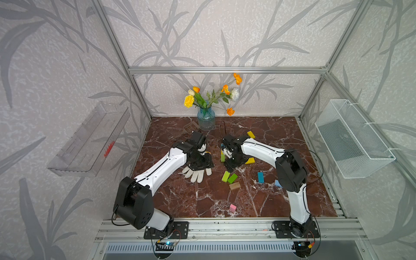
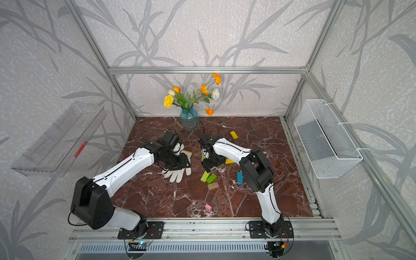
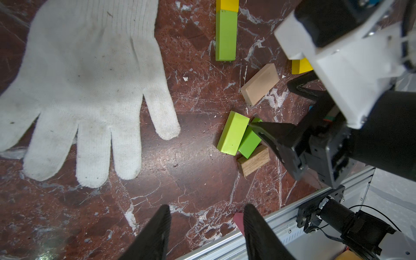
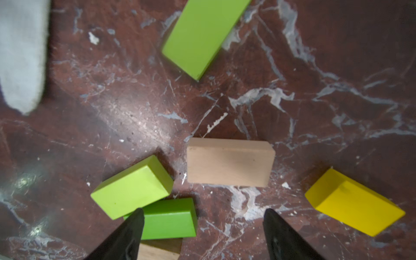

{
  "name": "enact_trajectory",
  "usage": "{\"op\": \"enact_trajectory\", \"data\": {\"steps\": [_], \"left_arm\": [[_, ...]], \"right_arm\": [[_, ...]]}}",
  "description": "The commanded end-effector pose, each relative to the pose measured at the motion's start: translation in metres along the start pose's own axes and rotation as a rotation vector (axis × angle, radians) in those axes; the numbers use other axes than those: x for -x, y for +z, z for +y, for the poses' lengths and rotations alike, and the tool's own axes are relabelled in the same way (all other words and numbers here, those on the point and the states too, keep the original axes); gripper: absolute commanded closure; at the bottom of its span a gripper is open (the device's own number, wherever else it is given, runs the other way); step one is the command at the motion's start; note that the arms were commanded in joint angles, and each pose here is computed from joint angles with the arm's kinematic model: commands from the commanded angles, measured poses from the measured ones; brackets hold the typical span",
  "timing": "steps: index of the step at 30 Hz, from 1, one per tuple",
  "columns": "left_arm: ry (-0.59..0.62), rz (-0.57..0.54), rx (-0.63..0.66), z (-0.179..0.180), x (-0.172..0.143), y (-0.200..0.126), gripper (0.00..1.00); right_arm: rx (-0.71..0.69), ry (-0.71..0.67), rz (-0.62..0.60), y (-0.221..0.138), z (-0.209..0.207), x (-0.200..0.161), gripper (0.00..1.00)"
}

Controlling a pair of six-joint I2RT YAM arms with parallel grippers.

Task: Assemble the letter c with building blocks
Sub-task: Assemble the building block at the center of the board.

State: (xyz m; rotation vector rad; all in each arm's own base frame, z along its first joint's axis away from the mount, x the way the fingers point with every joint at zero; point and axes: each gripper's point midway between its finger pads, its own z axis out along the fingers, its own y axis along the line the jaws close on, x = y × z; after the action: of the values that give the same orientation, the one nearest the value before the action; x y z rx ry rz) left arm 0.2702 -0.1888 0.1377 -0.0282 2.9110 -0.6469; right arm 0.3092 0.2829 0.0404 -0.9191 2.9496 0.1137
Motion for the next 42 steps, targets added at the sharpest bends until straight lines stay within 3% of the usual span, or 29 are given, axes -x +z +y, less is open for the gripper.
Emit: {"op": "enact_trajectory", "data": {"steps": [1, 10, 17, 42], "left_arm": [[0.010, -0.014, -0.015, 0.002, -0.003, -0.009, 0.47], [-0.001, -0.009, -0.029, 0.003, -0.003, -0.008, 0.46], [-0.002, -0.002, -0.025, 0.005, -0.004, -0.006, 0.47], [-0.017, 0.001, -0.027, 0.007, -0.004, -0.006, 0.47]], "right_arm": [[-0.020, 0.049, -0.019, 0.003, -0.001, 0.011, 0.17], [-0.057, 0.127, -0.043, 0.008, -0.008, 0.018, 0.17], [-0.087, 0.091, -0.101, -0.012, -0.013, 0.029, 0.18], [-0.083, 0.011, 0.018, 0.009, -0.012, 0.015, 0.20]]}}
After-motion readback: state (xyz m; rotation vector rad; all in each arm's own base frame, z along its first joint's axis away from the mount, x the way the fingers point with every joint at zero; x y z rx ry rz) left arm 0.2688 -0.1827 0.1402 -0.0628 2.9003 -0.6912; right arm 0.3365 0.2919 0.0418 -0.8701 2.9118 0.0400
